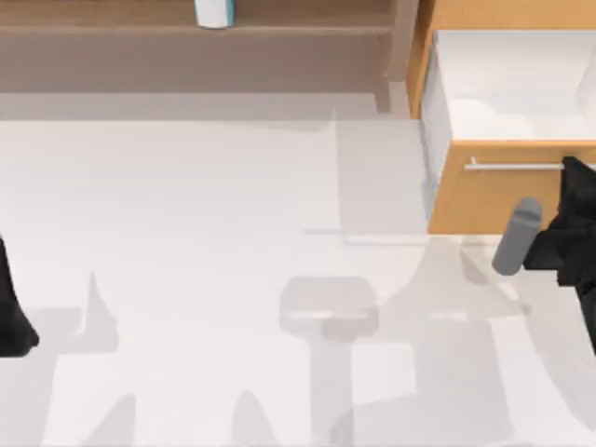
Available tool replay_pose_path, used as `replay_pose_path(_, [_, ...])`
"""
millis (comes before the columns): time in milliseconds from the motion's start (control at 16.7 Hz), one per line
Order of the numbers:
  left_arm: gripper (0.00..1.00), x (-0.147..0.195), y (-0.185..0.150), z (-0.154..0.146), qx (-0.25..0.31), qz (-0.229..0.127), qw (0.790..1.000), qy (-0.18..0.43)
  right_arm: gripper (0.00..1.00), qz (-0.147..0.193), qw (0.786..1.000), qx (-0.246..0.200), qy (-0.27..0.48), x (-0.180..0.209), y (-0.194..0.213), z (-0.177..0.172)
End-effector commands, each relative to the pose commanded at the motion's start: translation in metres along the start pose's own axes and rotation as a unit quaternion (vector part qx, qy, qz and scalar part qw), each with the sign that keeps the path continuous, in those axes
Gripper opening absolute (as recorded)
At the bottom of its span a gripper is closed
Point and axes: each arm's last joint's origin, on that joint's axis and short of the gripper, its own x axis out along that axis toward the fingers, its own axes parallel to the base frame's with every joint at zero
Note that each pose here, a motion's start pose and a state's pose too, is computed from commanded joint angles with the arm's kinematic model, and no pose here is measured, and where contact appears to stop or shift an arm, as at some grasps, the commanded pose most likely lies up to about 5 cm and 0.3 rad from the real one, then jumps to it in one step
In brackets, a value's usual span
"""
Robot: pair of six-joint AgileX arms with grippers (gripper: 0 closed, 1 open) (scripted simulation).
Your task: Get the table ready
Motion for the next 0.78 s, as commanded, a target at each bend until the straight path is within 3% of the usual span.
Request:
replay_pose_path(480, [1.00, 0.000, 0.000, 0.000, 0.000, 0.000, 1.000, 0.000, 0.00, 0.002, 1.000, -0.001, 0.001, 0.052, 0.001, 0.000])
replay_pose_path(780, [1.00, 0.000, 0.000, 0.000, 0.000, 0.000, 1.000, 0.000, 0.00, 0.003, 1.000, -0.001, 0.001, 0.060, 0.001, -0.001])
